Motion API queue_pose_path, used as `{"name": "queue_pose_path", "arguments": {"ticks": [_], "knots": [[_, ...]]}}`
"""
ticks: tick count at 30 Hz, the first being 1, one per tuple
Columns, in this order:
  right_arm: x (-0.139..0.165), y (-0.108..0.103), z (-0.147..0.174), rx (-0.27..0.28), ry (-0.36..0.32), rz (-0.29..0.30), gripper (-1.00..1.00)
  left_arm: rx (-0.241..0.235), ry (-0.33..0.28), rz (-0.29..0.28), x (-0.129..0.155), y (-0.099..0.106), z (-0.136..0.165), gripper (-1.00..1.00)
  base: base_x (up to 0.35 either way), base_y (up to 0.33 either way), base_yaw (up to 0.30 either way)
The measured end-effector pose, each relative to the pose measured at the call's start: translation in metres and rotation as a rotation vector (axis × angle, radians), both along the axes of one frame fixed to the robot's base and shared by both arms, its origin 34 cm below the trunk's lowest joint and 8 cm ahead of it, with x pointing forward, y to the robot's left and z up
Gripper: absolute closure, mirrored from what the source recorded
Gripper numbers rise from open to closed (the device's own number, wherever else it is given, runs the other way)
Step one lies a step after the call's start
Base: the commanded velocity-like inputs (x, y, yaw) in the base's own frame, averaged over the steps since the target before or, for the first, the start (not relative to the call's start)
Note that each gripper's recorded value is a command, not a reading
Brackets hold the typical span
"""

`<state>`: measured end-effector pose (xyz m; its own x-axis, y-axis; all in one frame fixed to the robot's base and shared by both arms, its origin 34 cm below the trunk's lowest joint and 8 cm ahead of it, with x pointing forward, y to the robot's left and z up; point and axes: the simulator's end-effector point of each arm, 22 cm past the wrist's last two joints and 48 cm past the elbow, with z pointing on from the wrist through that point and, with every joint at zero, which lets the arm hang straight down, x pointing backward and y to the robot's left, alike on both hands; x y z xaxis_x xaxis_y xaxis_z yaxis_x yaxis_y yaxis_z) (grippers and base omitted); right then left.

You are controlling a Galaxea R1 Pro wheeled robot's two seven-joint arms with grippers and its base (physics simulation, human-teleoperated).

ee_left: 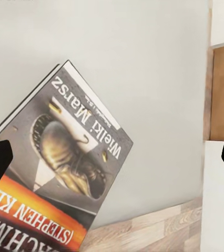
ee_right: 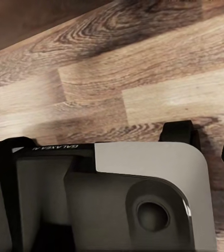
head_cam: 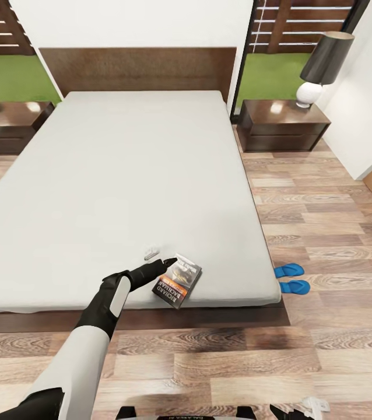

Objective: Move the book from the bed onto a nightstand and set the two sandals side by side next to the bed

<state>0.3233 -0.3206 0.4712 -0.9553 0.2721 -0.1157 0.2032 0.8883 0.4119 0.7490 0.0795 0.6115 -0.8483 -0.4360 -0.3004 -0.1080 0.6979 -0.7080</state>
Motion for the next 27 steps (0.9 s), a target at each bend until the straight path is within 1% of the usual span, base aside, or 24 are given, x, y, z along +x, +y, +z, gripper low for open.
{"name": "queue_pose_path", "arguments": {"ticks": [27], "knots": [[-0.004, 0.000, 0.037, 0.000, 0.002, -0.001, -1.00, -0.001, 0.002, 0.003, -0.003, 0.001, 0.037, -1.00, 0.000, 0.000, 0.000]]}}
